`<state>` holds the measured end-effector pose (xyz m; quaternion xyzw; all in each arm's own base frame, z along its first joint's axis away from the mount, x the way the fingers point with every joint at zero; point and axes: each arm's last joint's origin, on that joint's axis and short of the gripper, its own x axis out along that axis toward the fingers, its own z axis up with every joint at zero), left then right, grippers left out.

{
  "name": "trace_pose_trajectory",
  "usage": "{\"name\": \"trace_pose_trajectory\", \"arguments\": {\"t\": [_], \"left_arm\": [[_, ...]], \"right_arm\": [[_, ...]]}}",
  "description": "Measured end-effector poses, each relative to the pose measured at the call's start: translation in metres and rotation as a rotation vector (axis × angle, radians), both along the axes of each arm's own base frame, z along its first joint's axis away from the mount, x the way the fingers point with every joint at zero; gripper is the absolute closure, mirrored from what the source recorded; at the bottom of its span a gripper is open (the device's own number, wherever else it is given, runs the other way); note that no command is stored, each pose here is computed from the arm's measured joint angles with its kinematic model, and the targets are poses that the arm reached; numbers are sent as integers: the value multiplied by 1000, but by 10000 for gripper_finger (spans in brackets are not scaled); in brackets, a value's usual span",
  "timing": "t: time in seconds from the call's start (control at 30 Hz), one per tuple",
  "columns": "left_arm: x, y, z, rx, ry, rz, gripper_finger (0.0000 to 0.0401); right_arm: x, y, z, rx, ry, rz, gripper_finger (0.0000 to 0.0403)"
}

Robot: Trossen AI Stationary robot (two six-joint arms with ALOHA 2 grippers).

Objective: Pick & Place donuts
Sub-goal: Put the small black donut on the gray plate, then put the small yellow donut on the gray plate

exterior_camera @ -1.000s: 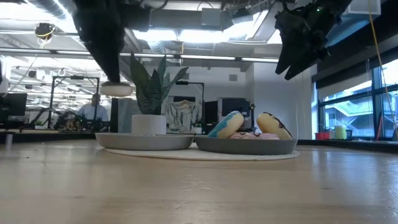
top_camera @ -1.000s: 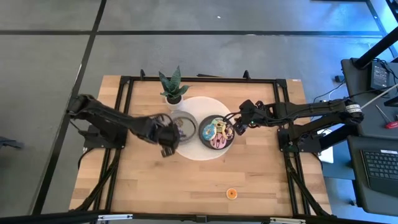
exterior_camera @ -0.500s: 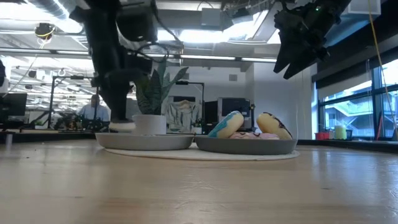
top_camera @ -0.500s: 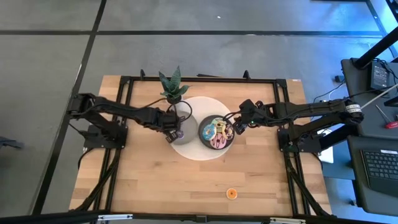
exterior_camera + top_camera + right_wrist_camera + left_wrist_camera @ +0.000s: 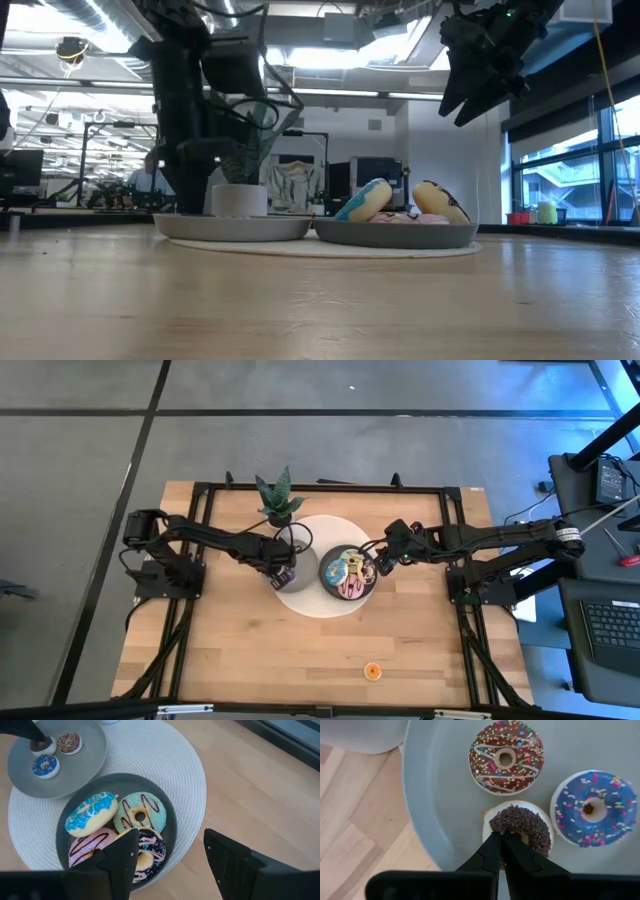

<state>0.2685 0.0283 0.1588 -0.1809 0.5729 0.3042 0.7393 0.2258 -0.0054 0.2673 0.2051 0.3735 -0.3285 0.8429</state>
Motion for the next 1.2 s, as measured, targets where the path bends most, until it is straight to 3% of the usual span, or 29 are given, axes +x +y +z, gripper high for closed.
{"name": "trace_pose_trajectory", "arguments": {"t": [0.57,0.83,1.1,1.2], "left_arm": [[3,1,-5,8,-9,32,369],[8,2,5,35,-43,60,320],[2,6,16,48,51,59,284],[3,6,29,55,8,60,279]], "right_arm": [[0,0,0,-1,1,3,177],[0,0,0,1,1,4,177],[0,0,0,5,1,7,177],[0,2,1,31,11,85,177]]}}
